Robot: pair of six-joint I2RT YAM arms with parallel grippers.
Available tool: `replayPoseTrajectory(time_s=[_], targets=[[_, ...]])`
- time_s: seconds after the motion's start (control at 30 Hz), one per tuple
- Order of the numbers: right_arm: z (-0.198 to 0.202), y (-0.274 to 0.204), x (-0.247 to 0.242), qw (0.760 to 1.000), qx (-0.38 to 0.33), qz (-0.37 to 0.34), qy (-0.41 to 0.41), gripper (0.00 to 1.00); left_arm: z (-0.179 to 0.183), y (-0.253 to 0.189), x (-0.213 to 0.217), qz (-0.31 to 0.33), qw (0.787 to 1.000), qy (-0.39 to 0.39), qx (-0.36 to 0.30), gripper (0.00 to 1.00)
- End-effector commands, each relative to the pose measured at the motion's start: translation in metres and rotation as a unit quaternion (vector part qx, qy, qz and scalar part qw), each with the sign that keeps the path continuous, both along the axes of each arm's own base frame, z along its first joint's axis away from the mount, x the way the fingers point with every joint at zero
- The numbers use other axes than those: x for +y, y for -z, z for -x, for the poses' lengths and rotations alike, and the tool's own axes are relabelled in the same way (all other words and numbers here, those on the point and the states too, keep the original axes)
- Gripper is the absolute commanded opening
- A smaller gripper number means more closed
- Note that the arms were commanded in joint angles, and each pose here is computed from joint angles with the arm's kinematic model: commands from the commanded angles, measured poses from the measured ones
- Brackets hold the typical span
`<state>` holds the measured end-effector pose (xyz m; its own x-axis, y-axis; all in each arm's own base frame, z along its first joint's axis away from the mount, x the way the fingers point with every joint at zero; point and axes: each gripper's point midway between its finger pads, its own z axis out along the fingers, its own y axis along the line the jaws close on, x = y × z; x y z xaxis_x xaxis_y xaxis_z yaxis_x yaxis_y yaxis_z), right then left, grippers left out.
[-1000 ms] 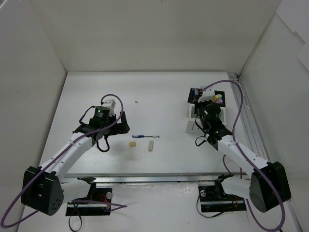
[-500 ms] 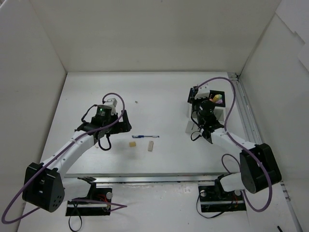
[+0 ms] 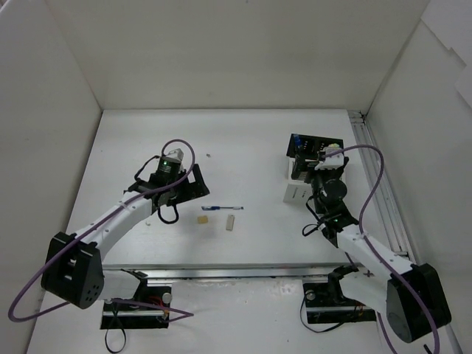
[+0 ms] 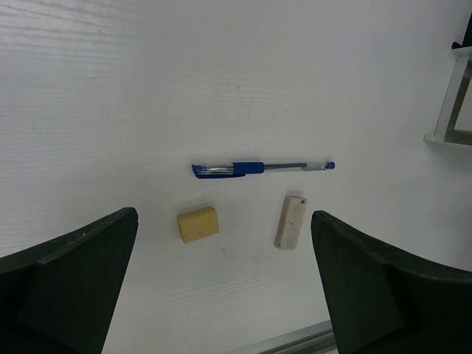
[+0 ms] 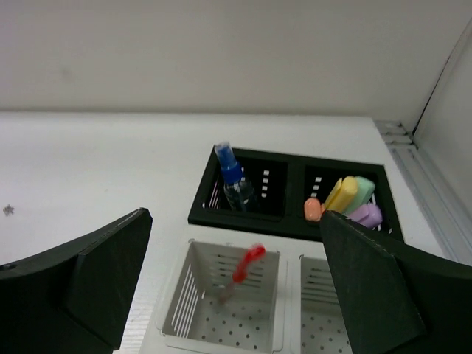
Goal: Sort the stationery into containers
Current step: Place the pen in the storage box, then pick up the pen from the center of the board.
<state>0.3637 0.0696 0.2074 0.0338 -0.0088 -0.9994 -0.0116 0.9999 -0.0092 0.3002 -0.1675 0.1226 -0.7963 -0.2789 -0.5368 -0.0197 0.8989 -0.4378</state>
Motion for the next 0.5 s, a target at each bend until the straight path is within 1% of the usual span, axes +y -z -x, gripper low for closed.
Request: replayPoseTrajectory(time_s=[0.0, 0.03, 0.17, 0.23, 0.37, 0.47], targets=[[0.011, -0.063, 0.002, 0.994, -0.102, -0.049, -0.007, 0.98, -0.011, -0.021, -0.021, 0.051, 0.998, -0.034, 0.006, 1.0], [0.016, -0.074, 0.002, 0.992, -0.116, -0.054, -0.013, 0.98, -0.012, -0.02, -0.022, 0.055, 0.997, -0.044, 0.013, 1.0], [0.025, -0.085, -0.001, 0.99, -0.127, -0.064, -0.011, 0.98, -0.012, -0.013, -0.045, 0.071, 0.994, -0.061, 0.054, 1.0], [0.029, -0.089, -0.003, 0.989, -0.132, -0.069, -0.007, 0.98, -0.009, 0.001, -0.055, 0.067, 0.991, -0.075, 0.09, 1.0], [0.034, -0.086, -0.009, 0.99, -0.124, -0.067, 0.005, 0.98, -0.012, 0.009, -0.072, 0.071, 0.984, -0.105, 0.126, 1.0], [0.038, -0.085, -0.016, 0.99, -0.121, -0.067, 0.021, 0.98, -0.011, 0.023, -0.073, 0.063, 0.976, -0.14, 0.155, 1.0]])
